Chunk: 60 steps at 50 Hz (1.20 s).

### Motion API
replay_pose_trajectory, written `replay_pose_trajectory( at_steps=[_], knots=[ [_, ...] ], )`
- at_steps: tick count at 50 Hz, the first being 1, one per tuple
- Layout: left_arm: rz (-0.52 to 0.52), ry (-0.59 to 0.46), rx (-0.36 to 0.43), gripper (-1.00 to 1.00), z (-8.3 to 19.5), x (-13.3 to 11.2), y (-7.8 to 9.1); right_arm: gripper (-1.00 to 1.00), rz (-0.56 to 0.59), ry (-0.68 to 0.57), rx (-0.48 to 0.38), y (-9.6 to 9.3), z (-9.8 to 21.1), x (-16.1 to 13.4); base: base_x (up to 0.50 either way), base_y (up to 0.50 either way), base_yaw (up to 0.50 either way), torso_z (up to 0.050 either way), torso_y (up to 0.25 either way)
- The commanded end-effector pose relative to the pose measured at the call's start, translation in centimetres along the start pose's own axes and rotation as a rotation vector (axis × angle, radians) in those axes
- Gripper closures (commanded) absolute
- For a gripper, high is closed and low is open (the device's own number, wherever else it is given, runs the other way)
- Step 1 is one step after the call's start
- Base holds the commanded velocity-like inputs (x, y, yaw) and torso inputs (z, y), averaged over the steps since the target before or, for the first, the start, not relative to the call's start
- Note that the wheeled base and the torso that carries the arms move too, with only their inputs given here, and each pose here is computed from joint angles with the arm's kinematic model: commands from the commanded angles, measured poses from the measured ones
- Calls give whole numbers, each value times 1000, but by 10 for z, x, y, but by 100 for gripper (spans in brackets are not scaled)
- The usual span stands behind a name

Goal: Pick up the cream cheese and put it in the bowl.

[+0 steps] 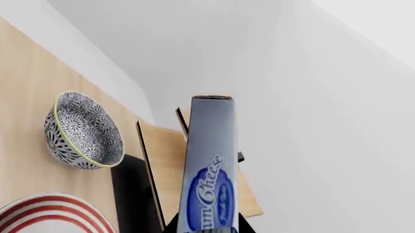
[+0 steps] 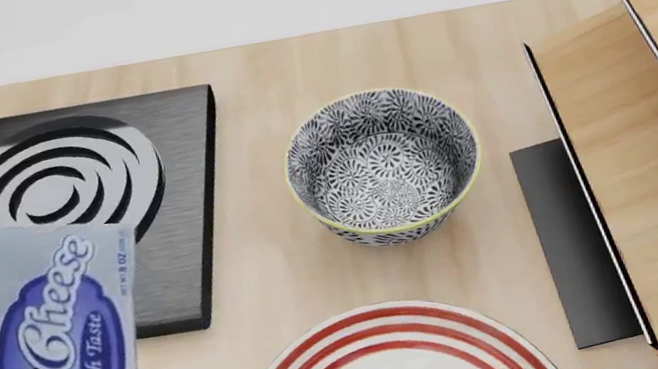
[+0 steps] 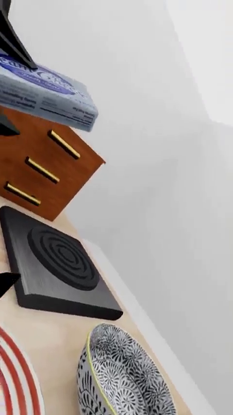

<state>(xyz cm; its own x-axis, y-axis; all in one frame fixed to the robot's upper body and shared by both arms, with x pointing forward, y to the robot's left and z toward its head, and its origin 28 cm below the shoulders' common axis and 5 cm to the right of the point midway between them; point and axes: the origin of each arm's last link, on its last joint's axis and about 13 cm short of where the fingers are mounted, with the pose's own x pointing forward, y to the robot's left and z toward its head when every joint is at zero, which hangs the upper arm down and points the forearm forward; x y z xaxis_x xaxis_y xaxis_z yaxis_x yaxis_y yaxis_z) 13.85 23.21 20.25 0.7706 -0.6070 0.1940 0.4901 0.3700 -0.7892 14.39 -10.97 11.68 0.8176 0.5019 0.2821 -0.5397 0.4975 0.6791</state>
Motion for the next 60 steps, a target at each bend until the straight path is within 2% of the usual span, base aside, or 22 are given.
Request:
replay_pose_trajectory(
  at_steps=[1,7,12,17,37,40,60],
  knots=[
    [-31,-14,-49,100,4,3,-1,-100,112,-32,191,-2,3,-5,0,0,0,0,0],
    [-25,-24,-58,100,4,3,1,-100,180,-30,281,-1,3,-6,0,0,0,0,0],
    [-32,-22,-53,100,4,4,0,-100,249,-27,398,0,2,-8,0,0,0,0,0],
    [-37,-23,-58,100,5,5,-1,-100,281,-26,440,2,1,-9,0,0,0,0,0],
    [-82,-48,-99,100,6,7,-10,-100,310,15,475,10,-7,-6,0,0,0,0,1],
    [-76,-76,-108,100,7,6,-12,-100,308,21,474,8,-9,-4,0,0,0,5,0],
    [-88,-53,-116,100,-1,13,-17,-100,291,54,493,0,-18,5,0,0,0,0,0]
  ],
)
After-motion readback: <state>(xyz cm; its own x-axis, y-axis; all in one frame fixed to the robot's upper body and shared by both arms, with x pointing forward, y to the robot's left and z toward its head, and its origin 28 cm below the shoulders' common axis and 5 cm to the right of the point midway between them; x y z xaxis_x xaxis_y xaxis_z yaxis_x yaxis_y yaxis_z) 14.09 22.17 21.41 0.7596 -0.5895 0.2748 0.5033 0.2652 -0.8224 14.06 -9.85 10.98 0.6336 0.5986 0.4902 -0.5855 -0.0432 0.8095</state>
